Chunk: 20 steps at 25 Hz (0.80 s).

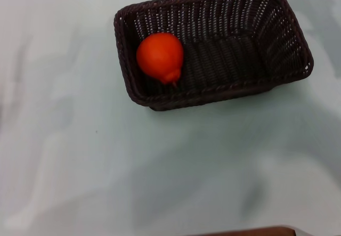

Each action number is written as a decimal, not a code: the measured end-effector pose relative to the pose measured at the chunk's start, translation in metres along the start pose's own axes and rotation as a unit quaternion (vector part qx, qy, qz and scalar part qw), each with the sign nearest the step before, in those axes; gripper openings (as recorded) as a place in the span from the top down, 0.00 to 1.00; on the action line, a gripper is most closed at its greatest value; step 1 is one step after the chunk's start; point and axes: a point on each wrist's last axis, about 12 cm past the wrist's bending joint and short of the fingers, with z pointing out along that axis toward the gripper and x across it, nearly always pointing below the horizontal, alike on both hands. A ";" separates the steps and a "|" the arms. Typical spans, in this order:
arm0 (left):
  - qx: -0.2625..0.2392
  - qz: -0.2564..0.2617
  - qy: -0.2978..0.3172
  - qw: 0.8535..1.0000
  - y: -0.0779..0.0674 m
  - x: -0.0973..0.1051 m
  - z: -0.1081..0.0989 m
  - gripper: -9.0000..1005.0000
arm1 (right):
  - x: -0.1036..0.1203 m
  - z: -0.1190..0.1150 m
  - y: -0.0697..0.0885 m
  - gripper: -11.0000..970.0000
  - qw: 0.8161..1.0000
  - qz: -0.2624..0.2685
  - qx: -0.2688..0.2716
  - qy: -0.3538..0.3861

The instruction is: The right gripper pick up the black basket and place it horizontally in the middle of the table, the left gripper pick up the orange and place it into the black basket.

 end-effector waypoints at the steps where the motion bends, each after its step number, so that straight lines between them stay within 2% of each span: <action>1: -0.005 0.005 0.001 1.000 0.001 0.000 -0.002 0.10 | -0.001 0.000 0.000 0.29 1.000 -0.006 -0.004 0.003; 8: -0.010 0.045 0.003 0.999 0.001 0.003 -0.007 0.10 | -0.006 0.010 -0.003 0.29 0.999 -0.038 -0.007 0.001; 14: -0.006 0.072 -0.003 0.997 -0.004 0.004 -0.008 0.10 | -0.014 0.018 -0.007 0.29 0.996 -0.092 -0.010 -0.006; 20: 0.009 0.067 -0.021 0.997 -0.009 0.001 -0.006 0.10 | -0.012 0.023 -0.005 0.29 0.995 -0.091 -0.027 0.011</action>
